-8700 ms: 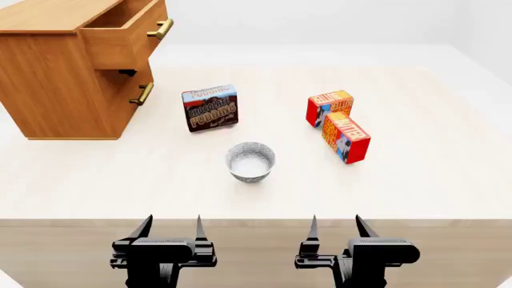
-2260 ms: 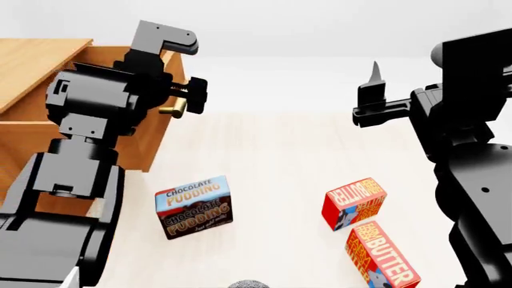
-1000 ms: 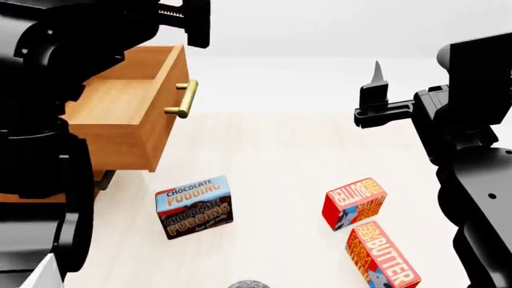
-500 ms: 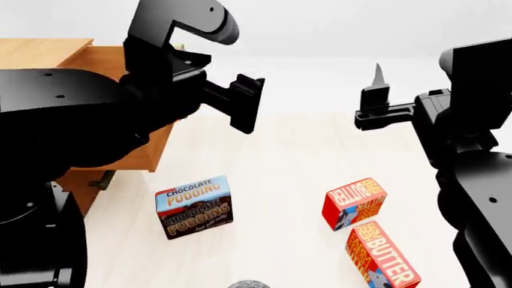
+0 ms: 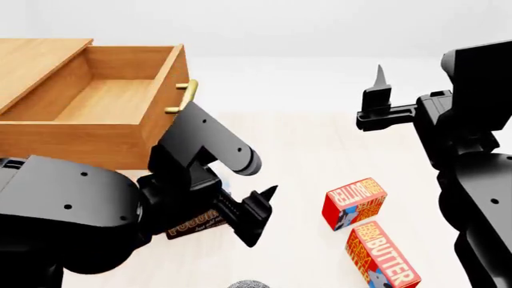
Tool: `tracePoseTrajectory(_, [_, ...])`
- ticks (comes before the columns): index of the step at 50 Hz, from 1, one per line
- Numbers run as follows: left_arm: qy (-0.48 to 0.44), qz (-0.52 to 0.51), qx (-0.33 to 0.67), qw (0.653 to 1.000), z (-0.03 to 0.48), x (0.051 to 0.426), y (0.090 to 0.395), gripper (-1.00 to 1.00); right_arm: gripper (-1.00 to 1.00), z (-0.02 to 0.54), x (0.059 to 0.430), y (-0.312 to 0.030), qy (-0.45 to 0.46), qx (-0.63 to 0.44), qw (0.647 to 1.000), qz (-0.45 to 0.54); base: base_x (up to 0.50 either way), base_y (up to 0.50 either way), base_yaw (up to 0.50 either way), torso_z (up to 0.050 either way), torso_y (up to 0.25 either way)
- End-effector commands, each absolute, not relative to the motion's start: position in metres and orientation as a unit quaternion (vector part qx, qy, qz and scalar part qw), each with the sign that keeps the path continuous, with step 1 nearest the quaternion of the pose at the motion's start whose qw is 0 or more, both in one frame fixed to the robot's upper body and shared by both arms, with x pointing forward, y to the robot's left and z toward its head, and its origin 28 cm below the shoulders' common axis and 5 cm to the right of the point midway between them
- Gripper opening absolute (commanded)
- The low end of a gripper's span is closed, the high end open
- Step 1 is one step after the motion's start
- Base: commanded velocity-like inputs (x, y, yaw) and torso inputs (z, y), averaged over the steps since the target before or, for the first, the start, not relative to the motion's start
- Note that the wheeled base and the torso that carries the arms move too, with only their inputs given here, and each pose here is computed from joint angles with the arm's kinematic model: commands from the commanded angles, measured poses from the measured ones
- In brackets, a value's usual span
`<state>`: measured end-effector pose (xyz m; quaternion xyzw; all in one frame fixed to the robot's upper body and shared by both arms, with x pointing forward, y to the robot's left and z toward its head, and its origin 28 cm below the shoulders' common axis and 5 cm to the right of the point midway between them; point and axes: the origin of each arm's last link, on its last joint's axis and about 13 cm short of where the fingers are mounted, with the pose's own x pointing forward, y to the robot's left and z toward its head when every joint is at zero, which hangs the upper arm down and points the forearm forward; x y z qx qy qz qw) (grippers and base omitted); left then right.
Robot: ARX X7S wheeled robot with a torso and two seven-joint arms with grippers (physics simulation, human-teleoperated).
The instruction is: Put the bowl in the top drawer of the cabinet.
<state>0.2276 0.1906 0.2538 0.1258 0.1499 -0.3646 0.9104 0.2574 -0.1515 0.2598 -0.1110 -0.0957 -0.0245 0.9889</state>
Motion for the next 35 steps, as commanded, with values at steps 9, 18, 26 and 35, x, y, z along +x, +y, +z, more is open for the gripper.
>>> tracePoseTrajectory(9, [0.236, -0.369, 0.136, 0.889, 0.213, 0.211, 0.196, 1.0, 1.0, 0.256, 0.259, -0.151, -0.093, -0.11, 0.989, -0.024, 0.0, 0.0, 0.0, 0.0, 0.0])
tracePoseTrajectory(18, [0.265, -0.367, 0.136, 0.881, 0.201, 0.209, 0.196, 1.0, 1.0, 0.256, 0.261, -0.151, -0.091, -0.113, 0.989, -0.024, 0.0, 0.0, 0.0, 0.0, 0.0])
tracePoseTrajectory(26, [0.289, -0.364, 0.133, 0.875, 0.194, 0.208, 0.196, 1.0, 1.0, 0.253, 0.262, -0.151, -0.088, -0.115, 0.989, -0.023, 0.0, 0.0, 0.0, 0.0, 0.0])
tracePoseTrajectory(35, [0.313, -0.363, 0.135, 0.868, 0.188, 0.203, 0.196, 1.0, 1.0, 0.25, 0.262, -0.153, -0.085, -0.112, 0.99, -0.026, 0.0, 0.0, 0.0, 0.0, 0.0])
